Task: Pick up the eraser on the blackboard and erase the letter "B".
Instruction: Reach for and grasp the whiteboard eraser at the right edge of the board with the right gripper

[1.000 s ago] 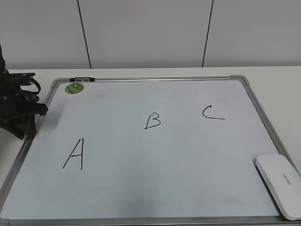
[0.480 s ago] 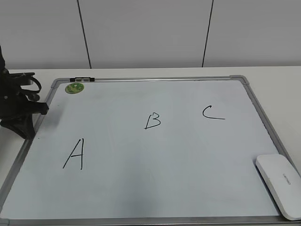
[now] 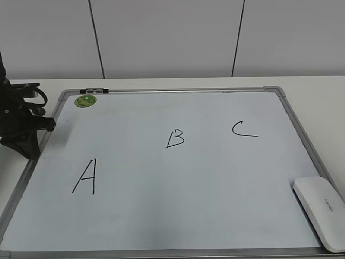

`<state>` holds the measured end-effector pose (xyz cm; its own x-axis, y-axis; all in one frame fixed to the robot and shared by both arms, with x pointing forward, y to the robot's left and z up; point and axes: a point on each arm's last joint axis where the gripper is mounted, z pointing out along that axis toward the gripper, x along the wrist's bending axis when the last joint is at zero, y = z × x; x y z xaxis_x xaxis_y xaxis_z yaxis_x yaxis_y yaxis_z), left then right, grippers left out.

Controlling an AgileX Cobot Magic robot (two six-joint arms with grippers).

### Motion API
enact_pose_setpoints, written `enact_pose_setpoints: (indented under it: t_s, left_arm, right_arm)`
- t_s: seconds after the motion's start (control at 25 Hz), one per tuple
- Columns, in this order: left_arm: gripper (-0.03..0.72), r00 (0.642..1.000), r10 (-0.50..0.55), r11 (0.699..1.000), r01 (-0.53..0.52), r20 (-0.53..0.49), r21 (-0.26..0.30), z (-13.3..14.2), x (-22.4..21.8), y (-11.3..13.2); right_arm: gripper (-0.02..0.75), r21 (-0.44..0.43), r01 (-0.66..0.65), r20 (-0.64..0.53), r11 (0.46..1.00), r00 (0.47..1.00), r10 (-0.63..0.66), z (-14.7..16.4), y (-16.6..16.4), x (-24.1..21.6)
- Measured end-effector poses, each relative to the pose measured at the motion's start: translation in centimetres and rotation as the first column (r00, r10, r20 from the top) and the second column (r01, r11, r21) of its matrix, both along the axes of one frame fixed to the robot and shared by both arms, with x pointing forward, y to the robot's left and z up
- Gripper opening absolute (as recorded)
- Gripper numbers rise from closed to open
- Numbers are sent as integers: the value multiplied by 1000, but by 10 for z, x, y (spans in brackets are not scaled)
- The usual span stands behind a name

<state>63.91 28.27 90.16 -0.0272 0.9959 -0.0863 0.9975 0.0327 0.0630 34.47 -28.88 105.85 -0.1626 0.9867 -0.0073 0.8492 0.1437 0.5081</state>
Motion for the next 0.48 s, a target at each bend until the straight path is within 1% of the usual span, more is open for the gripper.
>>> enact_pose_setpoints:
  t_s: [0.08,0.16,0.28,0.36,0.48]
  left_arm:
    - [26,1000,0,1000,0,0,0,0,0,0]
    - [26,1000,0,1000,0,0,0,0,0,0]
    - [28,1000,1,1000,-1,-2,-2,0,0,0]
    - [29,1000,4,1000,-4,-2,-5,0,0,0]
    - [31,1000,6,1000,-6,-2,-9,0,0,-1]
  right_arm:
    - [552,5,1,-76,1000,997,0,-6,2,18]
    - [569,6,3,-152,1000,988,-2,-15,3,35]
    - [639,3,5,-228,1000,974,-5,-26,4,57]
    - [667,3,8,-259,1000,966,-6,-32,5,71]
    - [674,2,11,-287,1000,958,-10,-43,5,90]
